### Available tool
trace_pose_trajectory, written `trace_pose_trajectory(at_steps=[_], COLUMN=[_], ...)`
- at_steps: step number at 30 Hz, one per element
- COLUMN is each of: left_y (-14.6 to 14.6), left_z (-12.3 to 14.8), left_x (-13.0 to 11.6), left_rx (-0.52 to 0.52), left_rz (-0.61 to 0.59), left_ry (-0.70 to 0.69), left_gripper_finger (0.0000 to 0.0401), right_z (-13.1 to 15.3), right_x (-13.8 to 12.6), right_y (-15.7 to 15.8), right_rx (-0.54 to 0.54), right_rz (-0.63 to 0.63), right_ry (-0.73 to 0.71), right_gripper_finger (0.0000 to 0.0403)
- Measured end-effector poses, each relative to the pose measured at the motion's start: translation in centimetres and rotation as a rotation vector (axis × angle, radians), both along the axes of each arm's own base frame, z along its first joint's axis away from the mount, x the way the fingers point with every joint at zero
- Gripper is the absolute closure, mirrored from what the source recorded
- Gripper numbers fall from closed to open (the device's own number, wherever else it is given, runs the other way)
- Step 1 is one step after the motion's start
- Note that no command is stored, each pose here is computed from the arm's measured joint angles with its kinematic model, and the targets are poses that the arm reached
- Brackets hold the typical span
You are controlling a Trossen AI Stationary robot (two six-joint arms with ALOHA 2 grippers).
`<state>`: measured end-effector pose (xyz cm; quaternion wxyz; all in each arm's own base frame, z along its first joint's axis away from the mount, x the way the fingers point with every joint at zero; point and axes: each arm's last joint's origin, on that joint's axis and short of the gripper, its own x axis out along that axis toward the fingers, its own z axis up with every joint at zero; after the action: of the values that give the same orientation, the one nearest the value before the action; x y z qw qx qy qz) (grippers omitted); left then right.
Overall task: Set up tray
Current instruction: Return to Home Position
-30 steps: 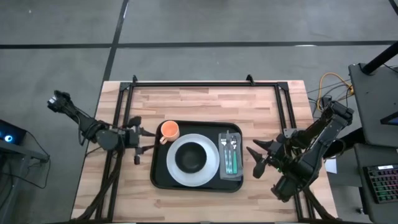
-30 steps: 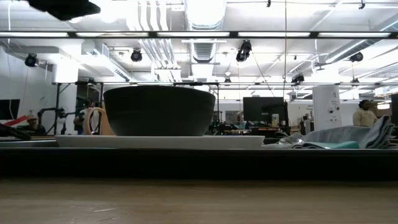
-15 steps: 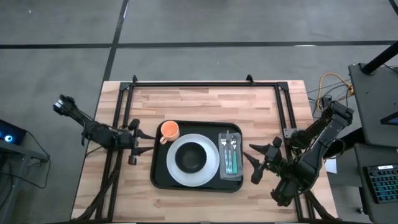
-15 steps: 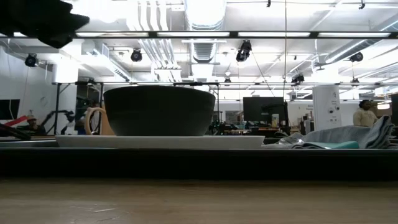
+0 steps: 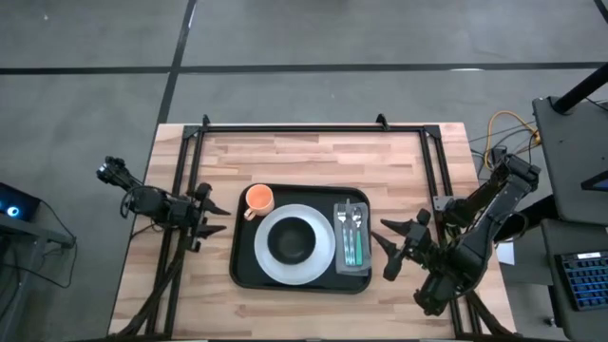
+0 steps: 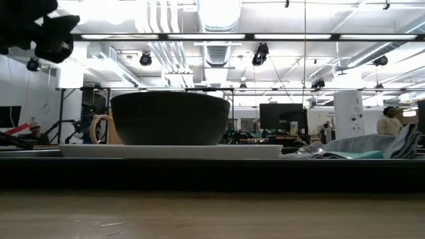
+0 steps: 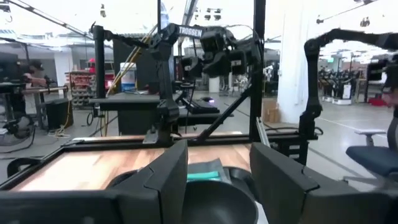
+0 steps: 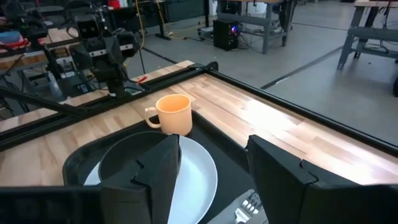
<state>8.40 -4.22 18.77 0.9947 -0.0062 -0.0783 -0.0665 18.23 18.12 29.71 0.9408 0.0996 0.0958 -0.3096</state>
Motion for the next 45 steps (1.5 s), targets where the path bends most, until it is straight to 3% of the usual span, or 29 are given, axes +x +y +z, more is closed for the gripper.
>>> trace_pose_trajectory(at_steps=[9,12,16,21,25,29,35,42,45], left_y=[0.0,0.0,-0.1,0.0,-0.1,-0.1,-0.1,-0.1,-0.1], left_z=[-0.6,-0.7,-0.7,-0.6,-0.7,-0.7,-0.7,-0.8,-0.8], left_x=[0.1,0.1,0.1,0.1,0.2,0.2,0.2,0.2,0.2], left_rx=[0.009,0.007,0.000,0.053,0.067,0.030,-0.130,-0.142,-0.142], left_rz=[0.000,0.000,-0.001,0.014,0.015,0.010,-0.014,-0.017,-0.017], left_ry=[0.020,0.023,0.030,0.024,0.034,0.036,0.054,0.066,0.066], left_gripper_finger=[0.0245,0.0245,0.0245,0.0245,0.0245,0.0245,0.0245,0.0245,0.0245], right_z=[0.2,-1.0,-3.2,-5.7,-6.3,-6.0,-4.3,-1.5,0.3], right_x=[0.0,0.0,-0.7,-4.0,-8.6,-12.0,-12.6,-11.4,-9.5], right_y=[0.1,0.5,1.5,2.5,2.0,-0.5,-2.8,1.7,4.6], right_rx=[-0.016,-0.047,-0.095,-0.084,-0.113,-0.076,-0.081,-0.054,-0.066], right_rz=[0.014,-0.010,0.034,0.144,0.305,0.429,0.442,0.484,0.657], right_ry=[0.017,-0.055,-0.028,-0.038,-0.168,-0.231,-0.229,-0.185,-0.158], right_gripper_finger=[0.0238,0.0241,0.0244,0.0241,0.0243,0.0248,0.0244,0.0248,0.0251])
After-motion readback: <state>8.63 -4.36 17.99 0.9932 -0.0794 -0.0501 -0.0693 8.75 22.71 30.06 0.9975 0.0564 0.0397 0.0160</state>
